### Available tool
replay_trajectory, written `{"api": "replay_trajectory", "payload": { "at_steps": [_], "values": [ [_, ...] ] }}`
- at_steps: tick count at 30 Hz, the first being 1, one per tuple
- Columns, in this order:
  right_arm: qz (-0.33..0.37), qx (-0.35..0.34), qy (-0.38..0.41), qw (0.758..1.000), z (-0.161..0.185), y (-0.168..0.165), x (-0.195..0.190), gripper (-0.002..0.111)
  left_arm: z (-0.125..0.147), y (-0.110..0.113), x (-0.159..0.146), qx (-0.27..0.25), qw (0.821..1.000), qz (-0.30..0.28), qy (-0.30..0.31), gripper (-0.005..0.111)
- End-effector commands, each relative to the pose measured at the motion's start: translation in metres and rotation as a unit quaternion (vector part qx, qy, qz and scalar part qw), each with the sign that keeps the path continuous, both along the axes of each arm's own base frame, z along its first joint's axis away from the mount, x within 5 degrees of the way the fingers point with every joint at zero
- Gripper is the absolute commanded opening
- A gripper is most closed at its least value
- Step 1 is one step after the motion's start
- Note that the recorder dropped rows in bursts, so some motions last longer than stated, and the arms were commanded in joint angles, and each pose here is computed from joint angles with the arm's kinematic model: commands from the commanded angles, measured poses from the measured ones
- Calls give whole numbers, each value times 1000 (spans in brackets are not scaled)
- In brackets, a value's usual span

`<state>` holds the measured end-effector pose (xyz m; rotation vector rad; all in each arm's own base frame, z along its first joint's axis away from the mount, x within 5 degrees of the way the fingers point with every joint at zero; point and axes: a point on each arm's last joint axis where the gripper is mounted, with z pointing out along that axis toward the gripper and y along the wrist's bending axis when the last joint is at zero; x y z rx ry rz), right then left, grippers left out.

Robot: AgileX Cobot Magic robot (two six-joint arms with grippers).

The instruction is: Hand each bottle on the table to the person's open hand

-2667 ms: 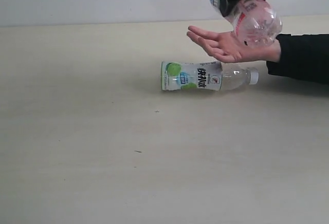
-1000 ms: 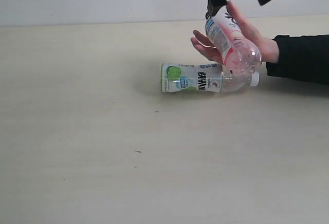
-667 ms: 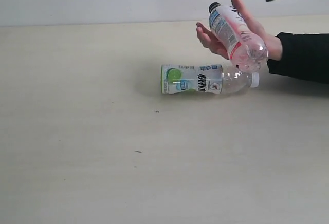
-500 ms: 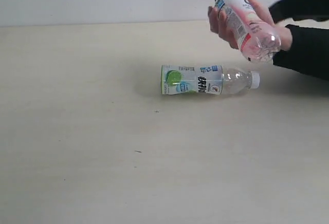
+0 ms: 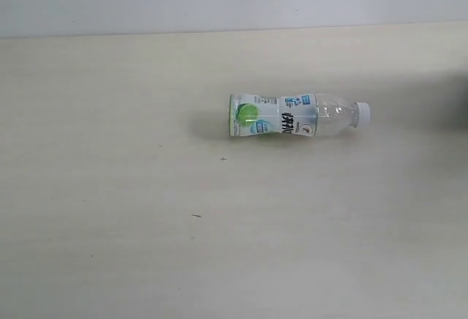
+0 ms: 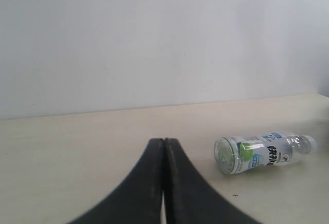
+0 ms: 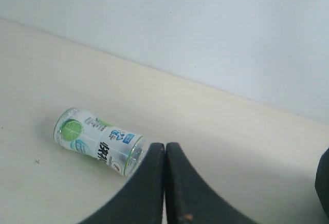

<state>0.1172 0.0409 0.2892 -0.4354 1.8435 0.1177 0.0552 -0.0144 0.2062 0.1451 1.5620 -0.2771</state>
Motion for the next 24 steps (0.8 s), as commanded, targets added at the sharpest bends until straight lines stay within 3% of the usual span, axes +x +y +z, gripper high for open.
{"api": "replay_trajectory", "payload": {
  "at_steps": [1,14,24],
  "values": [
    [2,14,-43,999,4,-4,-12,0,1,0,-1,-2,1000,-1,-7,0],
    [-4,61,-89,994,14,-12,-32,0,1,0,-1,-2,1000,-1,-7,0],
    [-15,66,-58,996,9,-14,-33,0,1,0,-1,-2,1000,-1,-7,0]
  ]
}}
